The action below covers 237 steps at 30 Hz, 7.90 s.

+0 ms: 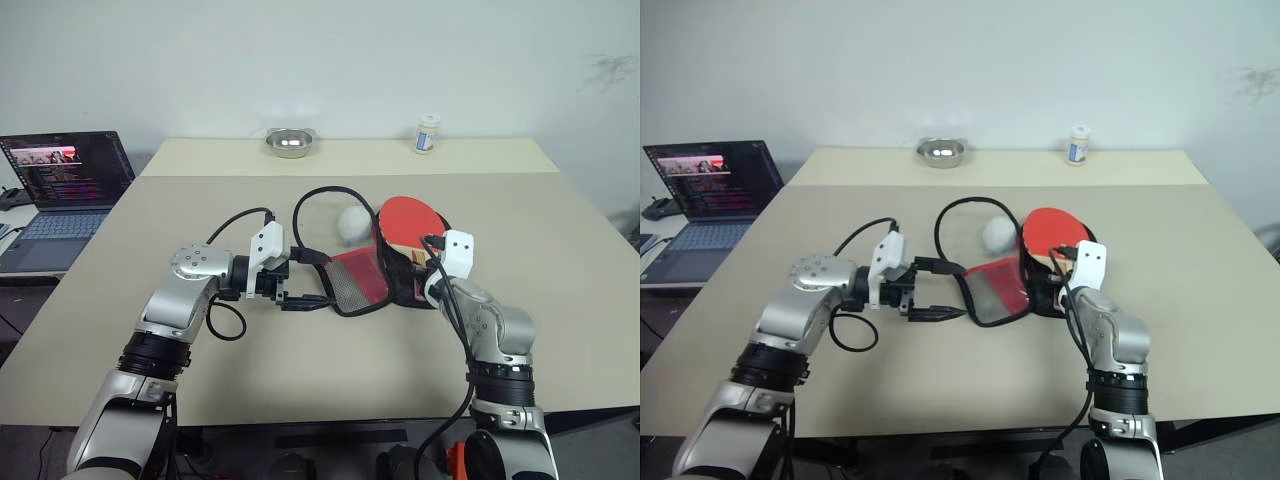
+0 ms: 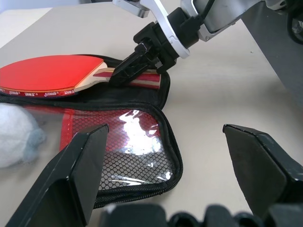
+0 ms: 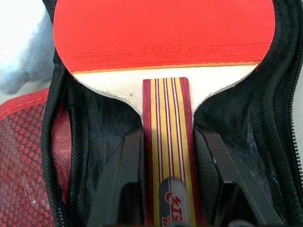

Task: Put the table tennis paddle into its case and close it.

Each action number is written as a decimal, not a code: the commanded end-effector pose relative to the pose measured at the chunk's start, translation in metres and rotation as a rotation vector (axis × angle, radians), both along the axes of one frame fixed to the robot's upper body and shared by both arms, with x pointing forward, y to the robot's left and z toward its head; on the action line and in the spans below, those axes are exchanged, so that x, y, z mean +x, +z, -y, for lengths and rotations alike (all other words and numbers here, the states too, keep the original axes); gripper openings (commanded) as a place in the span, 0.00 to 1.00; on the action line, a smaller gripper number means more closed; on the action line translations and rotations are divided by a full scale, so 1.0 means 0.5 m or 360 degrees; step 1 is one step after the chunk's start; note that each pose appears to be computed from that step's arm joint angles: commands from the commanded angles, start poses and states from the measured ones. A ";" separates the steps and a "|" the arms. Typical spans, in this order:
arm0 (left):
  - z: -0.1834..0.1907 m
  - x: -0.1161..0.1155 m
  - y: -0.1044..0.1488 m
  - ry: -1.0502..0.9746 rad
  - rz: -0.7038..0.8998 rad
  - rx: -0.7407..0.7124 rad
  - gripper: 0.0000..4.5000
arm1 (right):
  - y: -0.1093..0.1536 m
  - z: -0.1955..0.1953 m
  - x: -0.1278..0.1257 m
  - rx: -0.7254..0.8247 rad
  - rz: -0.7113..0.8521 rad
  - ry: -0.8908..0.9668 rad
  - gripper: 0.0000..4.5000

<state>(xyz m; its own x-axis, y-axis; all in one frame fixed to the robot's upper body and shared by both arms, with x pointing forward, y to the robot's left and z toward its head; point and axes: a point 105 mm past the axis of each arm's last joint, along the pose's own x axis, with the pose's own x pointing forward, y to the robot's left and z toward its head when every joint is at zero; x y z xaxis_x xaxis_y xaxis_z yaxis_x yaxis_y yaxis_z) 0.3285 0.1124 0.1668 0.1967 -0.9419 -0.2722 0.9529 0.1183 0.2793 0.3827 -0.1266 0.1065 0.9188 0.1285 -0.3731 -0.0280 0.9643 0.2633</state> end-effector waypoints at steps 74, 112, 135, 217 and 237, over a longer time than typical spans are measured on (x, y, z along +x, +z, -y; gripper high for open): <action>0.254 0.108 0.084 -0.0123 -0.0138 -0.0505 0.01 | 0.212 0.165 -0.167 -0.0571 0.0423 0.0732 1.00; 0.075 0.055 0.077 0.0066 -0.0056 -0.0334 0.01 | -0.044 0.140 0.053 -0.0365 -0.0151 0.0662 1.00; -0.037 -0.004 0.038 0.0014 -0.0182 -0.0055 0.00 | 0.007 -0.113 -0.033 -0.0033 -0.0005 0.1244 0.01; -0.058 0.025 0.052 0.0395 -0.0150 -0.0253 0.45 | 0.064 -0.153 -0.157 -0.0177 0.0369 0.1453 1.00; -0.199 0.074 -0.015 0.0648 -0.0223 0.0182 0.99 | 0.017 -0.182 -0.127 -0.0353 0.0379 0.1420 1.00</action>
<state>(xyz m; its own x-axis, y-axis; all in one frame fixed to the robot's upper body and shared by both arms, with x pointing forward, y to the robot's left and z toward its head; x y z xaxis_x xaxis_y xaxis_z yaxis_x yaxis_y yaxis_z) 0.3571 0.2129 0.1537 0.4763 -0.7695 -0.4254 0.8741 0.4668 0.1343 0.3183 -0.0408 0.1006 0.5685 0.7527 -0.3319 -0.7951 0.6063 0.0131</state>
